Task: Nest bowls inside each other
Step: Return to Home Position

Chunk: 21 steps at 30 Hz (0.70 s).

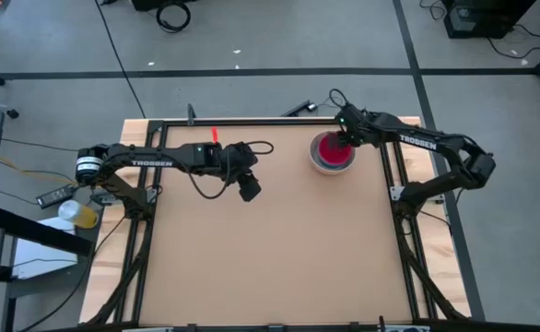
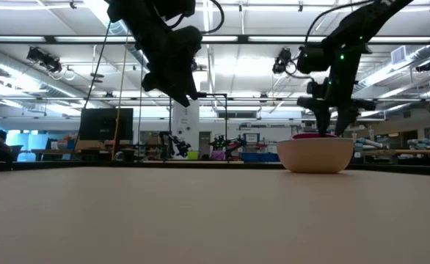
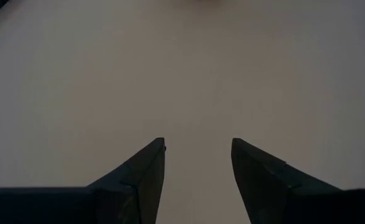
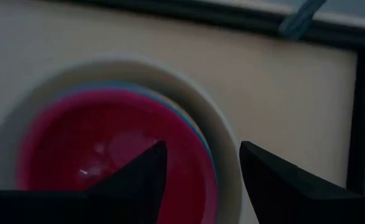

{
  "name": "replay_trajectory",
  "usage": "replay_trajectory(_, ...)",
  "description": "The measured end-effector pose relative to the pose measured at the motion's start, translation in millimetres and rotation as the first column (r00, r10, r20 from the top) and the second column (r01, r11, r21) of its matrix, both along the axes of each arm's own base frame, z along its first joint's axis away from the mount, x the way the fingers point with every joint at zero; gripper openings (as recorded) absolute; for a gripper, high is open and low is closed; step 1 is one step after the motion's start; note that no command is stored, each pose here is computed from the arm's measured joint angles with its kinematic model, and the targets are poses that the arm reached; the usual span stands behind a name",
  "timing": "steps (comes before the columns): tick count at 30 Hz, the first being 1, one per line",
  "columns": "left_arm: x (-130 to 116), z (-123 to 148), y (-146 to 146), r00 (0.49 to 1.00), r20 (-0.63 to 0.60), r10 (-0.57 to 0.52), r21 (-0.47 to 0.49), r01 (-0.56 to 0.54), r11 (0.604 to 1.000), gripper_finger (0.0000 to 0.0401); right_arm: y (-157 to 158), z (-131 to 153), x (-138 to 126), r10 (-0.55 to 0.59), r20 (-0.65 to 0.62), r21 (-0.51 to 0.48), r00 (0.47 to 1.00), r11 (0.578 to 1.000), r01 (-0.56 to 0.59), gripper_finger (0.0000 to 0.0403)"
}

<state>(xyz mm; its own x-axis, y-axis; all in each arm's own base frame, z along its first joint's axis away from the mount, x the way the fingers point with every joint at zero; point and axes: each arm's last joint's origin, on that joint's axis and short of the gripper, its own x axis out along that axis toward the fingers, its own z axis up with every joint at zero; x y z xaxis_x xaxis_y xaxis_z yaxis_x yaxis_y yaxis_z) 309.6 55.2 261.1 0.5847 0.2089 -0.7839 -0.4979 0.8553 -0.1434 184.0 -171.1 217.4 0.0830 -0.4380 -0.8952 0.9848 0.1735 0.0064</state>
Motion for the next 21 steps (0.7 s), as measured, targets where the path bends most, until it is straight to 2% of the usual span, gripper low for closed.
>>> replay_trajectory(3,-1,9,0,0.998,0.054,-0.013,0.018,0.012,1.0,0.0188,-1,-13,1,0.009,-0.024,0.04,1.0,0.999,-0.008,0.0208)
replay_trajectory(7,-14,31,-1,0.991,0.125,-0.036,0.056,0.029,0.998,0.0187,2,-13,3,0.065,0.031,0.101,0.997,0.993,-0.067,0.0208)
replay_trajectory(9,-25,44,1,0.987,0.158,-0.035,0.073,0.023,0.997,0.0187,7,-1,4,0.092,0.088,0.093,0.992,0.991,-0.1,0.0208)
replay_trajectory(13,-48,73,3,0.964,0.262,-0.043,0.125,0.01,0.992,0.0187,20,41,2,0.178,0.23,-0.006,0.957,0.983,-0.181,0.0208)
replay_trajectory(15,-57,88,0,0.936,0.339,-0.095,0.168,0.039,0.985,0.0187,29,64,0,0.282,0.309,-0.072,0.908,0.959,-0.273,0.0208)
replay_trajectory(18,-70,110,-7,0.88,0.448,-0.157,0.225,0.059,0.973,0.0187,47,95,-6,0.411,0.424,-0.189,0.807,0.912,-0.365,0.0207)
replay_trajectory(19,-74,117,-9,0.854,0.492,-0.168,0.238,0.054,0.97,0.0187,53,103,-8,0.447,0.46,-0.221,0.767,0.894,-0.389,0.0207)
replay_trajectory(21,-77,126,-13,0.817,0.546,-0.186,0.256,0.049,0.965,0.0187,66,118,-8,0.534,0.533,-0.304,0.656,0.845,-0.441,0.0206)
